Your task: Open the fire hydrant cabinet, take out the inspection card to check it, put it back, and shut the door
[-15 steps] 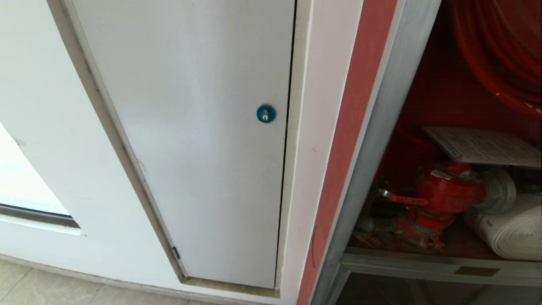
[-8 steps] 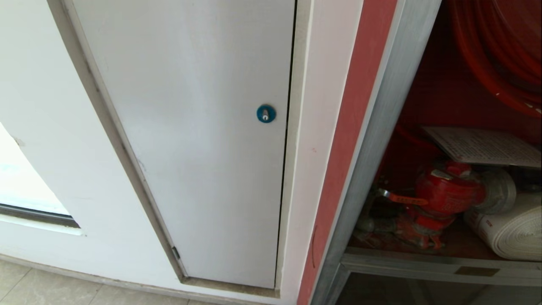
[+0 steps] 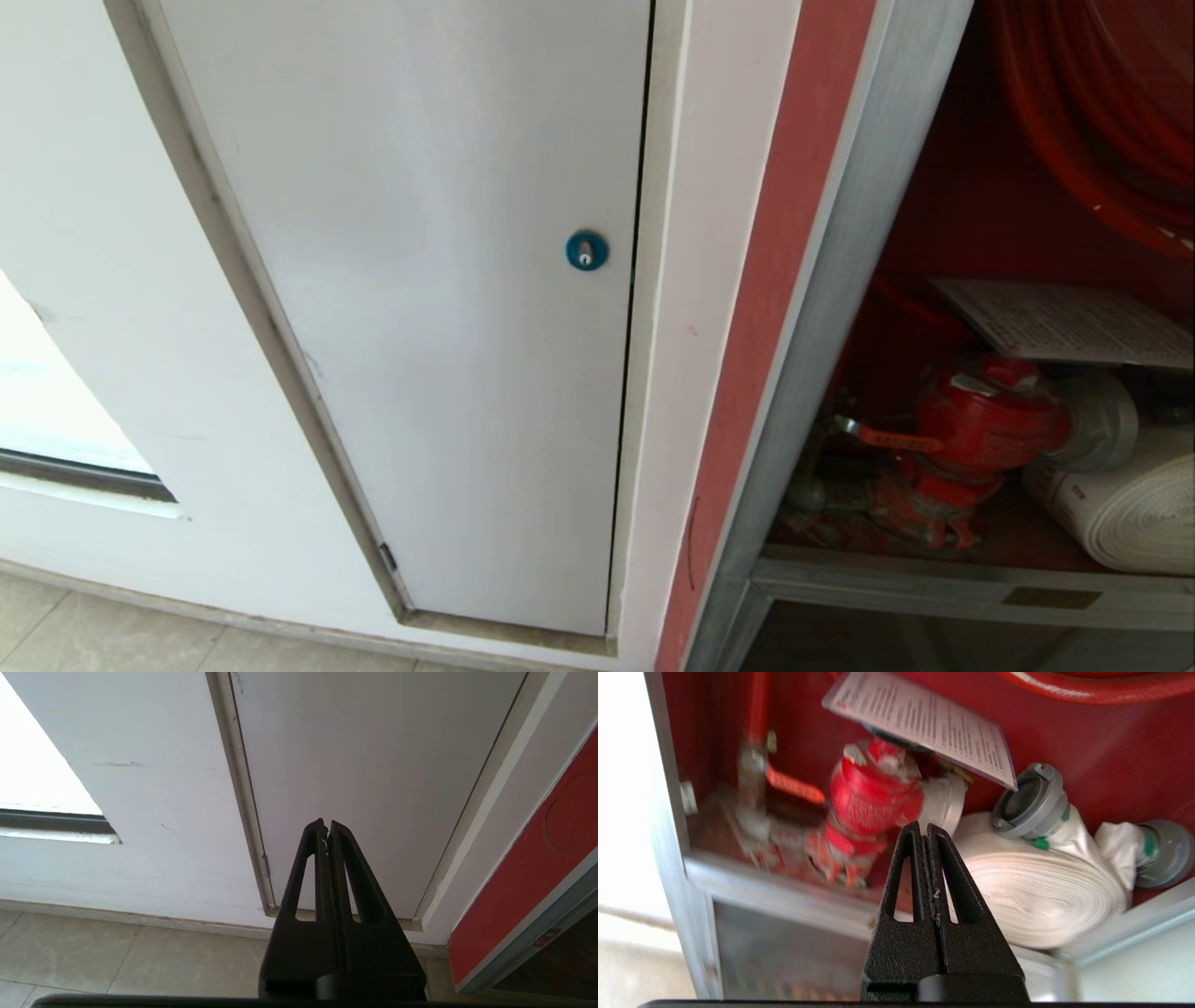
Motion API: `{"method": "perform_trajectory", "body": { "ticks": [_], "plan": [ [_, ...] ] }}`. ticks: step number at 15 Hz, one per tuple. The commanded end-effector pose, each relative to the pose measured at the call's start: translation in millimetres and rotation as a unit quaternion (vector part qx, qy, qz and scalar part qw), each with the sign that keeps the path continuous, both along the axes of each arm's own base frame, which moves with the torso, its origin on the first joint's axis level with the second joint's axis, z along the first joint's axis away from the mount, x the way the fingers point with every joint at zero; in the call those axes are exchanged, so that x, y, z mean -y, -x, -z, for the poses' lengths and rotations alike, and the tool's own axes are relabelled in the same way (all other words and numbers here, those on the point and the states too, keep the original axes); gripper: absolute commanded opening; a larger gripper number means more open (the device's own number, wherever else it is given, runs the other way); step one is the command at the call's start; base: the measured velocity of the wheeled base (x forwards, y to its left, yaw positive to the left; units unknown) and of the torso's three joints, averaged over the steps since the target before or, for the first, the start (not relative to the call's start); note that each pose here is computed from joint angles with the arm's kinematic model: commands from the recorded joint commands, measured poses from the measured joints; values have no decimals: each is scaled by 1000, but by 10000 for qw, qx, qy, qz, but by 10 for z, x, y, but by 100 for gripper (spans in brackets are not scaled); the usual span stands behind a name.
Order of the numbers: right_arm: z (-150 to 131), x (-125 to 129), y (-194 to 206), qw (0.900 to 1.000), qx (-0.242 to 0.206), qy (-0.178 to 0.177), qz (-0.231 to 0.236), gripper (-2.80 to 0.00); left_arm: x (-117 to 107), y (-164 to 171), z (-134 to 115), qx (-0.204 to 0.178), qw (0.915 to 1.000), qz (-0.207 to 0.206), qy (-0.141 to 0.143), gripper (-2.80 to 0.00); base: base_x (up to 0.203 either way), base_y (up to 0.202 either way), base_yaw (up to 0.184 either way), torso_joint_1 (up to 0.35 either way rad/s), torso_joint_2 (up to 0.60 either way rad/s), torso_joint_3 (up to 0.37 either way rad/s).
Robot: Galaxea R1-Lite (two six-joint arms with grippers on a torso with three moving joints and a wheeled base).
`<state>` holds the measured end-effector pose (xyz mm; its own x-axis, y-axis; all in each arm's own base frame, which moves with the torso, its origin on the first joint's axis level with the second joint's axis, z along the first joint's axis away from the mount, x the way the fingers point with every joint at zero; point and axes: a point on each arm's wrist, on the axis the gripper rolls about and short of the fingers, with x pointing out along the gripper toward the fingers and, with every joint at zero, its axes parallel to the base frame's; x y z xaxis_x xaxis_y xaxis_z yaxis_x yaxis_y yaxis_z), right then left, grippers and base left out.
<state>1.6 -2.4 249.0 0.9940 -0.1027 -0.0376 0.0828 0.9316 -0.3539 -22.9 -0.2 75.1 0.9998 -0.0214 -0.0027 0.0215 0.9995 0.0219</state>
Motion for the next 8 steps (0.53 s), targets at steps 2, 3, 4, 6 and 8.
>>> {"method": "perform_trajectory", "body": {
  "ticks": [2,3,4,6,8],
  "plan": [
    [-198,-1,-153,9950,-935,349,-67,-280,0,-1,-1,-2,10000,0,-2,-280,0,0,0,0,0,0],
    [-246,-2,-189,9925,-1111,508,-101,-280,0,-1,-1,-2,10000,0,2,-280,0,0,0,0,0,0],
    [-284,-2,-238,9899,-1254,649,-131,-280,0,-1,-1,-2,10000,0,2,-280,0,0,0,0,0,0],
    [-315,0,-316,9840,-1449,1031,-147,-280,0,-1,-1,-2,10000,0,-1,-280,0,0,0,0,0,0],
    [-301,17,-374,9697,-1703,1749,86,-280,0,-1,-1,-2,10000,0,2,-280,0,0,0,0,0,0]
  ]
}}
